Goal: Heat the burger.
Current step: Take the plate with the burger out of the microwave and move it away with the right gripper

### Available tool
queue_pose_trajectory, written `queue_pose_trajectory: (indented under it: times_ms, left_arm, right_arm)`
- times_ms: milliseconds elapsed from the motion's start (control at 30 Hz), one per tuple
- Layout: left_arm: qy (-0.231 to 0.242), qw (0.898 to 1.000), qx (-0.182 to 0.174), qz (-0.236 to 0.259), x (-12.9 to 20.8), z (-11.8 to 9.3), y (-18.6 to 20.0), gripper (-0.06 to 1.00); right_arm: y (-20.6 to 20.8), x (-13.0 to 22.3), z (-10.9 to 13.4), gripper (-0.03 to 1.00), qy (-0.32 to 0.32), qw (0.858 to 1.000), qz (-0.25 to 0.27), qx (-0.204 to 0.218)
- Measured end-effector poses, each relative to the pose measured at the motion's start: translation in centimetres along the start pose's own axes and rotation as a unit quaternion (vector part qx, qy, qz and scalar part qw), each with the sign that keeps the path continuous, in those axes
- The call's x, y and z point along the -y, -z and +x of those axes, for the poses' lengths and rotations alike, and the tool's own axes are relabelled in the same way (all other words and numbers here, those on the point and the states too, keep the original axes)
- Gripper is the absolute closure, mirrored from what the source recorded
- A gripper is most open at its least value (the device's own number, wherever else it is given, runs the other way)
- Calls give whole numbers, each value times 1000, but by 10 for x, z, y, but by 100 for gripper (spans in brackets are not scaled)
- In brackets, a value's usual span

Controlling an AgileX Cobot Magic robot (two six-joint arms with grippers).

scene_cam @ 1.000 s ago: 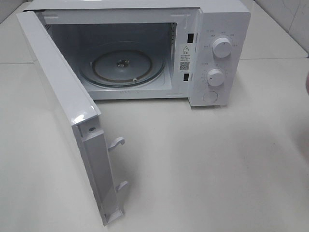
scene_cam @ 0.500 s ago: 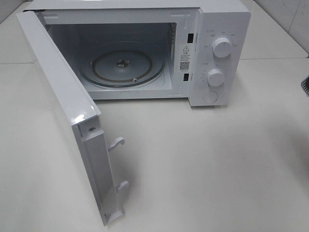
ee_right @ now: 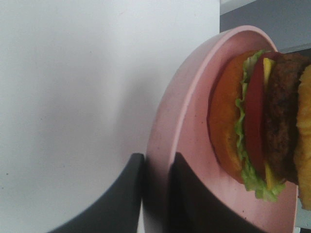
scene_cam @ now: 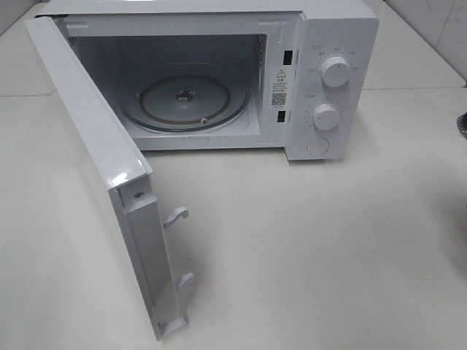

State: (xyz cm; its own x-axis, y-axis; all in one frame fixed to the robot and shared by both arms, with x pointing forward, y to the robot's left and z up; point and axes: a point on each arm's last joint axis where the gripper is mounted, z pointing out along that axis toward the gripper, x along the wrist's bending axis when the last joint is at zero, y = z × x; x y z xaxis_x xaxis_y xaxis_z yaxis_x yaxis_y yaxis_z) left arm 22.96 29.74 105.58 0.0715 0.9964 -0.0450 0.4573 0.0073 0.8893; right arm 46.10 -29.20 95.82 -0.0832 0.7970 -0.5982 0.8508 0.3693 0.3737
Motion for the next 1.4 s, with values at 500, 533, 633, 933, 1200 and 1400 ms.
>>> queue_pose_trajectory:
  times_ms: [500,533,633,933,1200,1400]
  left_arm:
    - [0,1000,0,0,0,0,0,-4]
    - [0,1000,0,0,0,0,0,-4]
    - [0,1000,0,0,0,0,0,-4]
    - [0,1000,0,0,0,0,0,-4]
    - [0,1000,0,0,0,0,0,-4]
    - [0,1000,0,0,0,0,0,-4]
  right_arm:
    - [-34,4,26,82,17,999,51,-8]
    - [-39,6,31,82,16,998,62,-10]
    - [-48,9,37,82,10,997,75,-16]
    - [-65,15,46,83,-12,995,99,-28]
    - [-68,17,52,84,-19,993,106,-40]
    - [-68,17,52,75,-20,993,105,-42]
